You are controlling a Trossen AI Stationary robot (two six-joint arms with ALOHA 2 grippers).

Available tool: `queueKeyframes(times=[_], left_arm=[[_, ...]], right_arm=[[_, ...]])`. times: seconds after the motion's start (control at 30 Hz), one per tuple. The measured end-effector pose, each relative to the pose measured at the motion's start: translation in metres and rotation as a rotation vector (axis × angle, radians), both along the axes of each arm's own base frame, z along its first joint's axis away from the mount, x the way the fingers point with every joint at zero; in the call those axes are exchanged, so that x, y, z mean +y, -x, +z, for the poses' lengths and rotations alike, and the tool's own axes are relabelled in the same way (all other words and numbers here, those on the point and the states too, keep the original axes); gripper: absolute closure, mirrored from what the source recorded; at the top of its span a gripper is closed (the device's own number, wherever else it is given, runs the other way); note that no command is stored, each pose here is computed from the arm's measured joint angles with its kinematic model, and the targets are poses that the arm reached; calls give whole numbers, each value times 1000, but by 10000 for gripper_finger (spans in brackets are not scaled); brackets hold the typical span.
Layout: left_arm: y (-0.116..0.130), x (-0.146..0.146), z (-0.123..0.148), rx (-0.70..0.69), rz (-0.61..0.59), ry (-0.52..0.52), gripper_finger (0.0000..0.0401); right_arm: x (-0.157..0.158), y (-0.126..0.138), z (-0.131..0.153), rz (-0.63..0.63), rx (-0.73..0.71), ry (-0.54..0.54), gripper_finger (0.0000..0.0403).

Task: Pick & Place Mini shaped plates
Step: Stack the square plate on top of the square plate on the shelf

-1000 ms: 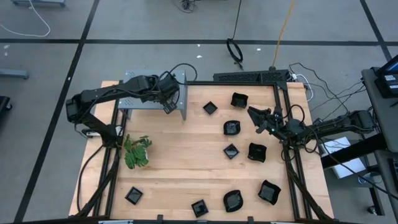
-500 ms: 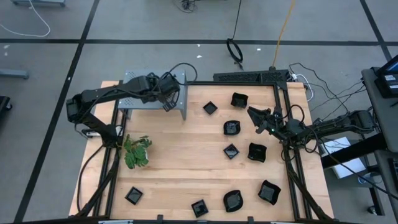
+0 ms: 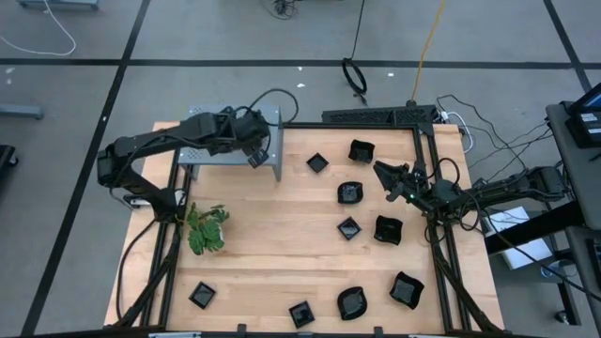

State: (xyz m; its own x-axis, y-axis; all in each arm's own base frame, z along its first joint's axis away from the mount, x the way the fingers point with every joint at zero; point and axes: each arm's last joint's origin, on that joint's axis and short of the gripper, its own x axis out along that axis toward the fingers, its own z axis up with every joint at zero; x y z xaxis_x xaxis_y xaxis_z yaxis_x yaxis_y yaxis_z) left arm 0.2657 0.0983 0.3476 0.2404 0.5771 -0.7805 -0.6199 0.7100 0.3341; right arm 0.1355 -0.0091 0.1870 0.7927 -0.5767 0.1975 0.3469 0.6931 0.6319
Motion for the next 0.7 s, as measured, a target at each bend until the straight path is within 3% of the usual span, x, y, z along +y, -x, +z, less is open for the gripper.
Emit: queueKeyframes(times=[0.13, 0.27, 0.43, 0.7], left_arm=[[-3, -10, 29, -112, -25, 18, 244], [-5, -22, 49, -247, -47, 108, 249], [-11, -43, 57, -384, -88, 360, 249], [-17, -101, 50, -345, -249, 753, 249]], right_arm=[[0, 0, 0, 0, 0, 0, 259], [0, 0, 0, 0, 0, 0, 259], [0, 0, 0, 0, 1, 1, 259], [0, 0, 0, -22, 61, 82, 259]])
